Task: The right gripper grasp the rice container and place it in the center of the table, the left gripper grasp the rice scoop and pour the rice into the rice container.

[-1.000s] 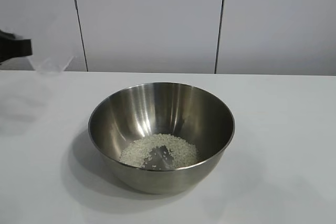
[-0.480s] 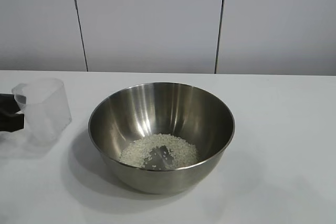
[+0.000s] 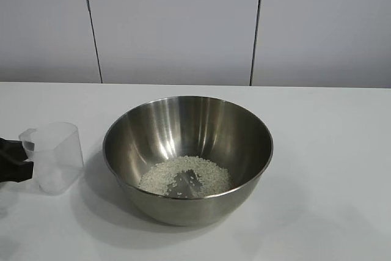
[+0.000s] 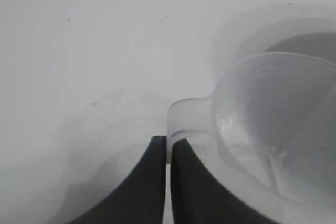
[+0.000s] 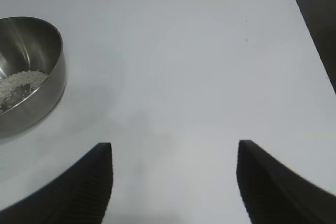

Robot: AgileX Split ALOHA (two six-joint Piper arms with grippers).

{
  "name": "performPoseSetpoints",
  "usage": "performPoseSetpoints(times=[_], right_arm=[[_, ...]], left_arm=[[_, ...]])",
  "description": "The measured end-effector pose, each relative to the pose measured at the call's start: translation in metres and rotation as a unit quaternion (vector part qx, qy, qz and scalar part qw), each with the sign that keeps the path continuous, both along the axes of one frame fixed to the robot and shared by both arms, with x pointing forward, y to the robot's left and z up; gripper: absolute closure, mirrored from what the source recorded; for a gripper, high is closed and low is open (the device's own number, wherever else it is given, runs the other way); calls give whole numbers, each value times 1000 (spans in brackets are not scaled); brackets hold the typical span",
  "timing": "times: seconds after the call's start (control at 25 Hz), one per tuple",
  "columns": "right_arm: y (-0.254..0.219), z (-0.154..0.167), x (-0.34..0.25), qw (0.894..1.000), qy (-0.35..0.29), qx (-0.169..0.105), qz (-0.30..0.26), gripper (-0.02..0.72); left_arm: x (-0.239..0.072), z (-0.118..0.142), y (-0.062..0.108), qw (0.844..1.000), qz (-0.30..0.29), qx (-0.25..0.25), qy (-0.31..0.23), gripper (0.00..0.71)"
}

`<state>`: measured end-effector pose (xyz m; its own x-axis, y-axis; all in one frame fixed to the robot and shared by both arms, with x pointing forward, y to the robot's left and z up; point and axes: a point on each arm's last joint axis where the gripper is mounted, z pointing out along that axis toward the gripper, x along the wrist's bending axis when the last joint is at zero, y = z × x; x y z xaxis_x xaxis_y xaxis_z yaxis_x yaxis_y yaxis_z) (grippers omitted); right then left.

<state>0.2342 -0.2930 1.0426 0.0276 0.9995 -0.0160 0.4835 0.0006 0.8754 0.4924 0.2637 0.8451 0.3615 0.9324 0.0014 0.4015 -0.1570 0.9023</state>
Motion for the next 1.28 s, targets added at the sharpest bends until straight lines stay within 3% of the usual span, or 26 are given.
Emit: performPoseSetpoints(times=[0.2, 0.32, 0.52, 0.88, 1.12, 1.28], right_arm=[[0, 0, 0, 1000, 0, 0, 0, 237], [0, 0, 0, 1000, 0, 0, 0, 237], [0, 0, 0, 1000, 0, 0, 0, 237], [0, 0, 0, 1000, 0, 0, 0, 237], [0, 0, 0, 1000, 0, 0, 0, 237], [0, 0, 0, 1000, 0, 0, 0, 237]], left_arm=[[0, 1, 0, 1000, 0, -1, -3, 485], [0, 1, 0, 1000, 2, -2, -5, 424], [-10, -2, 3, 1000, 15, -1, 12, 403], [-23, -7, 19, 995, 93, 2, 39, 401], [-16, 13, 46, 987, 159, -18, -2, 384], [2, 45, 65, 975, 203, -56, -73, 376]])
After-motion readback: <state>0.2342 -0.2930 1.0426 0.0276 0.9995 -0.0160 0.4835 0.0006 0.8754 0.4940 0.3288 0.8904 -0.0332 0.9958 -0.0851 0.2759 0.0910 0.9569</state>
